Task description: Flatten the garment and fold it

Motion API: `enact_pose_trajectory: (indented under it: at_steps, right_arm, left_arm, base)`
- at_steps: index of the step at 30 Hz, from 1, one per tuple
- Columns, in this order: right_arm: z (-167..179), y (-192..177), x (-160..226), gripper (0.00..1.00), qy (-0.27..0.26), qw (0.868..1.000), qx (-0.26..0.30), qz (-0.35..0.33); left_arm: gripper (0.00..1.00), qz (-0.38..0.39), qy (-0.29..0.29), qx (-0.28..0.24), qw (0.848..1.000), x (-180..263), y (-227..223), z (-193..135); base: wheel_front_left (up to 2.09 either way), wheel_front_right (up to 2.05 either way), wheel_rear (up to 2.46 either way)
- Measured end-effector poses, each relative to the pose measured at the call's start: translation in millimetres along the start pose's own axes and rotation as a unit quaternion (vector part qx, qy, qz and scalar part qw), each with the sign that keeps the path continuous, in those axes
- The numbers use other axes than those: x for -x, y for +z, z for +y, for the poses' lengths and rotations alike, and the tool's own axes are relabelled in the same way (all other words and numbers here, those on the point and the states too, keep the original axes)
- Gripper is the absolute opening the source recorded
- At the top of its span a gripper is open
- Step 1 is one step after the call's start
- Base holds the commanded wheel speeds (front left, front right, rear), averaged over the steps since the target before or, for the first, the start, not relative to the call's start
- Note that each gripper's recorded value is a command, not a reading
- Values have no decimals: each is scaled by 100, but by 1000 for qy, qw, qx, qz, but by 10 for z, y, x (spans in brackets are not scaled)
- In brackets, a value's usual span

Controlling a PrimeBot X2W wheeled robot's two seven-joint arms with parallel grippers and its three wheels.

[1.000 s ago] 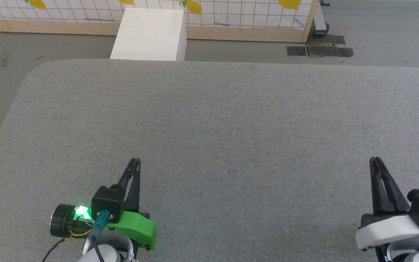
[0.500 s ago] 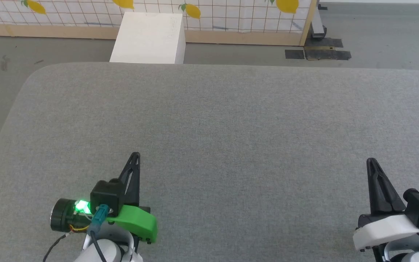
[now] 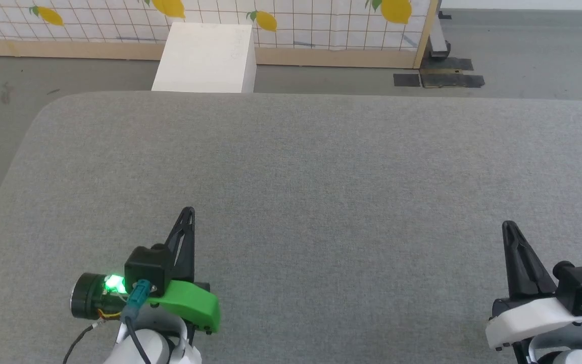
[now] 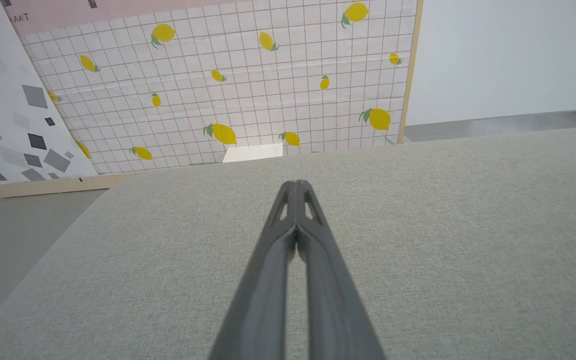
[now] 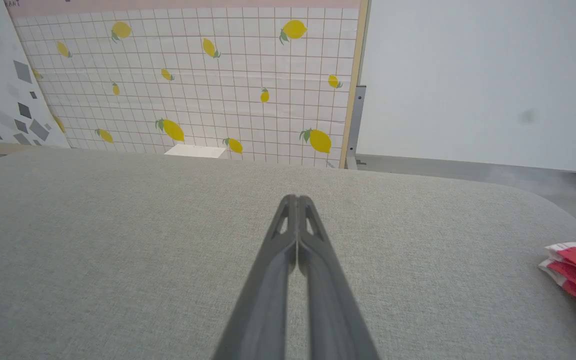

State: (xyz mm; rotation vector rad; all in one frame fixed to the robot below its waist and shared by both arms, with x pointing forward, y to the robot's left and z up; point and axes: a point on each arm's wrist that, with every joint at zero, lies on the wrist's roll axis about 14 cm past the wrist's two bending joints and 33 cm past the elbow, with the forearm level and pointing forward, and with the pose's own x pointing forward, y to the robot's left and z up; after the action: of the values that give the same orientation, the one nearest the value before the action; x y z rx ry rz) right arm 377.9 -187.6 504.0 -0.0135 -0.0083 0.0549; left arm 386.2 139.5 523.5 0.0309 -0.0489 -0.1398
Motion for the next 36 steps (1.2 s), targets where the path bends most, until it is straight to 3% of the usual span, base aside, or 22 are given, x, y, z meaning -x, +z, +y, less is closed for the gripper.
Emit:
enact_pose_trajectory:
  at_steps: [36]
  right_arm:
    - [96,39,40,0,13,1000,3,10]
  left_arm:
    - [0,-16,17,3,1000,-20,150,73]
  base:
    - [0,0,0]
